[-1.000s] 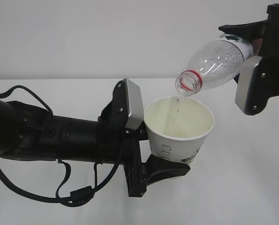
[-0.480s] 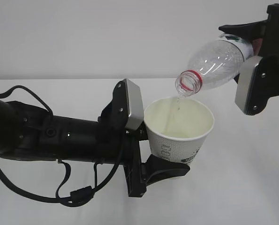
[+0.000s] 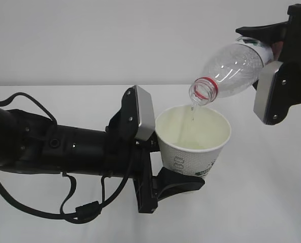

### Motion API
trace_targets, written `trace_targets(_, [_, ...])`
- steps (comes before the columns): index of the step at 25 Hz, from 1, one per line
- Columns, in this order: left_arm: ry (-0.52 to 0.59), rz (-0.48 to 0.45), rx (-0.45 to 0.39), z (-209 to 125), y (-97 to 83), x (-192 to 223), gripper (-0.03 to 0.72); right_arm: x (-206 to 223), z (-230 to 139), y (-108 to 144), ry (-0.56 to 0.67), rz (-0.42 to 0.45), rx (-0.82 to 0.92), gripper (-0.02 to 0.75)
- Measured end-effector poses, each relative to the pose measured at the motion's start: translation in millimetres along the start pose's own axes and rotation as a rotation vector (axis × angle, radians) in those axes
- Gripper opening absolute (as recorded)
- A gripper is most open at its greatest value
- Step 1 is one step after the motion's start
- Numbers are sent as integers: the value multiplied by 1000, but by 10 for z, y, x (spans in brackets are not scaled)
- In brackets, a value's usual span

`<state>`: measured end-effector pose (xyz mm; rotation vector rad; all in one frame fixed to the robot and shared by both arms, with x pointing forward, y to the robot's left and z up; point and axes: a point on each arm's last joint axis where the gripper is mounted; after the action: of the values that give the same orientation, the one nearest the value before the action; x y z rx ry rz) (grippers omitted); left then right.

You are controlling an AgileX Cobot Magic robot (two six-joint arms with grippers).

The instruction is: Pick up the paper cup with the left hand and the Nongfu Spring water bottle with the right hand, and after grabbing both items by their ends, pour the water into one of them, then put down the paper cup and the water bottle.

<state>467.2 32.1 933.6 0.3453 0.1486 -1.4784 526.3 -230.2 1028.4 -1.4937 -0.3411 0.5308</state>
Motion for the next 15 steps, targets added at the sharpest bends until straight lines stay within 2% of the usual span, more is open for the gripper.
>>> trace_targets(15, [0, 0, 0, 0, 0, 0, 535, 0, -1, -1, 1, -1, 1, 477])
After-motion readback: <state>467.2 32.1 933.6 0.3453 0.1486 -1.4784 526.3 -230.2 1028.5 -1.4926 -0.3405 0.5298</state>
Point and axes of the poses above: a point on each arm's last joint axis where the gripper is mounted, x pointing out along that axis toward the gripper, y along the wrist's bending axis when the last joint is at zero, z = x × y, and after that the axes turned 5 degrees about x, right-handed
